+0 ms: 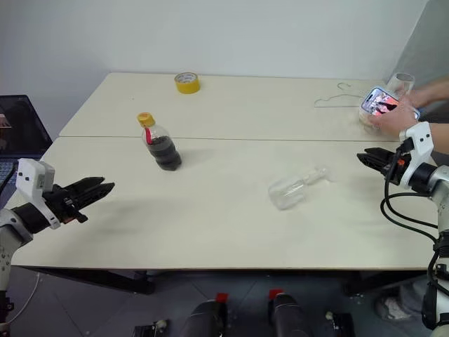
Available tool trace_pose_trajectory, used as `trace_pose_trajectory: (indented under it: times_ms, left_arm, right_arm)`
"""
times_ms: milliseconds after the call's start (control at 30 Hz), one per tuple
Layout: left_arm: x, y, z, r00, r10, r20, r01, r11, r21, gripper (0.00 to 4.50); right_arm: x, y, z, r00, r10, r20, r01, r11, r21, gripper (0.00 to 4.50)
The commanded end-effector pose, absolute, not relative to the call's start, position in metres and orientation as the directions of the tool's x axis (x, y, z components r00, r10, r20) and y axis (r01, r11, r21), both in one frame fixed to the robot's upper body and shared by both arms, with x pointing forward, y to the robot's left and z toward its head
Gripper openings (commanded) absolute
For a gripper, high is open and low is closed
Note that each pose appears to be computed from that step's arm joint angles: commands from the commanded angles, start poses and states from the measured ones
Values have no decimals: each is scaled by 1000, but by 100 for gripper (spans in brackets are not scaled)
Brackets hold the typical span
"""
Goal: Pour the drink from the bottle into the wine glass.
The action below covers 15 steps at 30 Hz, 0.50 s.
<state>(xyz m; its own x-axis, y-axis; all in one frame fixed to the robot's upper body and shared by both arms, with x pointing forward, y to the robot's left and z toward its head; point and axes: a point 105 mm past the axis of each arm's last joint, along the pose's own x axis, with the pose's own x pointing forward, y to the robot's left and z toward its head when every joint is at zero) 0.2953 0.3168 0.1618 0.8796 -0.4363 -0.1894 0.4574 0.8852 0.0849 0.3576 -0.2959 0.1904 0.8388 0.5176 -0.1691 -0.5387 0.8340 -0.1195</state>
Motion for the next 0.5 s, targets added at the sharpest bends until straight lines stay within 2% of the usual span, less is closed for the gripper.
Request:
trace_pose_trajectory:
  times_ms: [33,233,433,500]
  left_arm:
    - [298,317,180,895,-431,-113,442,891,103,160]
    - [296,321,173,897,-413,-158,433,894,118,160]
    - [300,323,179,912,-393,-115,406,904,133,160]
    - [307,331,182,938,-334,-94,346,920,184,160]
  right_arm:
    - [354,-295,207,834,535,-135,-551,819,-157,146]
    - [354,-293,207,827,544,-139,-561,814,-152,146]
    - [352,-282,209,800,583,-145,-600,787,-145,146]
    - [351,-279,209,790,595,-148,-612,779,-135,146]
